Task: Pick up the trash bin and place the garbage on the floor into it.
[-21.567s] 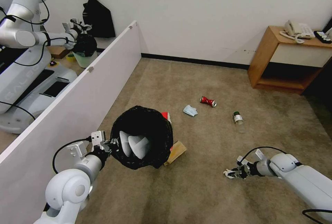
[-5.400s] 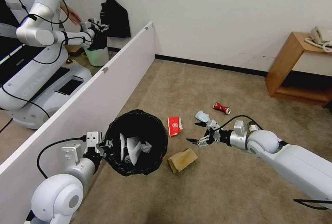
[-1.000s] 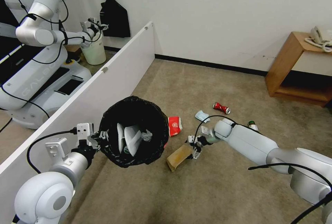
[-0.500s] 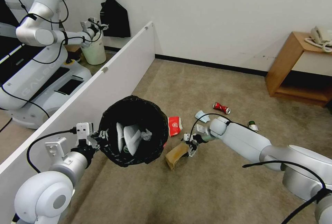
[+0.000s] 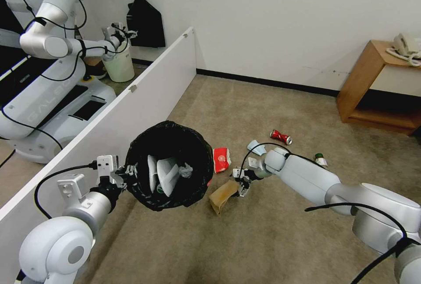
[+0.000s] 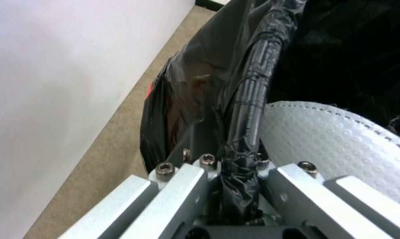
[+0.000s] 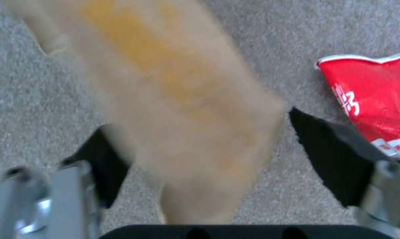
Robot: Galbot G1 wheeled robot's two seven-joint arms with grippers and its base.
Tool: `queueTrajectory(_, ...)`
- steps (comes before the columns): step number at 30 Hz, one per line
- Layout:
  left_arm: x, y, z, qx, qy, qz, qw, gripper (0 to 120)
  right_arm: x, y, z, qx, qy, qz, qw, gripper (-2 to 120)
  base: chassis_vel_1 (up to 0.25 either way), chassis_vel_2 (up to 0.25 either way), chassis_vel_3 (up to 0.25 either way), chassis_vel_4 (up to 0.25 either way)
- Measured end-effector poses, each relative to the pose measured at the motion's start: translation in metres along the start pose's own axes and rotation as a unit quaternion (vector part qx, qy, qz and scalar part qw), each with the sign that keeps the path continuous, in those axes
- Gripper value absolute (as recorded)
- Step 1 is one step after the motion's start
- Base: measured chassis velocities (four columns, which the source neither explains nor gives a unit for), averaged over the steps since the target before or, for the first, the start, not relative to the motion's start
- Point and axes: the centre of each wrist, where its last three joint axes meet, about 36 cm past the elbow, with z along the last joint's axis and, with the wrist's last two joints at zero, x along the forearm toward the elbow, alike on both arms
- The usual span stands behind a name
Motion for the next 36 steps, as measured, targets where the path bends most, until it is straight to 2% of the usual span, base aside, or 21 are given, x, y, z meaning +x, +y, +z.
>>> queueTrajectory(2, -0.001, 0.001, 0.0, 0.0, 0.0, 0.0, 1.0, 0, 0.0, 0.0, 0.0, 0.0, -0.001, 0.003, 1.0, 70, 0.0, 0.0, 0.0, 0.0)
queueTrajectory(4, -0.001, 0.001, 0.0, 0.0, 0.0, 0.0, 1.0, 0, 0.0, 0.0, 0.0, 0.0, -0.001, 0.003, 1.0, 67, 0.0, 0.0, 0.0, 0.0)
queueTrajectory(6, -0.001, 0.001, 0.0, 0.0, -0.001, 0.0, 1.0, 0, 0.0, -0.001, -0.001, 0.0, -0.002, 0.004, 1.0, 55, 0.0, 0.0, 0.0, 0.0)
queueTrajectory(10, -0.002, 0.002, 0.0, 0.0, 0.0, 0.001, 1.0, 0, -0.001, -0.002, -0.003, 0.001, -0.003, 0.006, 1.0, 47, 0.0, 0.0, 0.0, 0.0)
queueTrajectory(12, -0.002, 0.002, 0.0, -0.002, 0.0, 0.002, 1.0, 0, -0.004, -0.002, -0.007, 0.002, -0.005, 0.006, 1.0, 34, 0.0, 0.0, 0.0, 0.0)
queueTrajectory(13, -0.002, 0.002, 0.0, -0.002, 0.0, 0.002, 1.0, 0, -0.004, -0.002, -0.007, 0.002, -0.005, 0.006, 1.0, 34, 0.0, 0.0, 0.0, 0.0)
queueTrajectory(15, -0.003, 0.003, -0.001, -0.004, 0.001, 0.002, 1.0, 0, -0.006, -0.003, -0.01, 0.003, -0.007, 0.005, 1.0, 23, 0.0, 0.0, 0.0, 0.0)
queueTrajectory(16, -0.003, 0.003, -0.001, -0.004, 0.001, 0.002, 1.0, 0, -0.006, -0.003, -0.01, 0.003, -0.007, 0.005, 1.0, 23, 0.0, 0.0, 0.0, 0.0)
queueTrajectory(18, -0.004, 0.004, -0.001, -0.004, 0.0, 0.003, 1.0, 0, -0.008, -0.003, -0.012, 0.003, -0.009, 0.007, 1.0, 13, 0.0, 0.0, 0.0, 0.0)
queueTrajectory(19, -0.004, 0.004, -0.001, -0.004, 0.0, 0.003, 1.0, 0, -0.008, -0.003, -0.012, 0.003, -0.009, 0.007, 1.0, 13, 0.0, 0.0, 0.0, 0.0)
queueTrajectory(22, -0.005, 0.005, -0.001, -0.005, 0.001, 0.003, 1.0, 0, -0.007, -0.004, -0.013, 0.002, -0.009, 0.009, 1.0, 0, 0.0, 0.0, 0.0, 0.0)
queueTrajectory(36, -0.009, 0.003, 0.001, -0.008, 0.007, 0.012, 0.9999, 0, 0.004, -0.005, -0.007, -0.001, -0.01, 0.024, 1.0, 0, 0.0, 0.0, 0.0, 0.0)
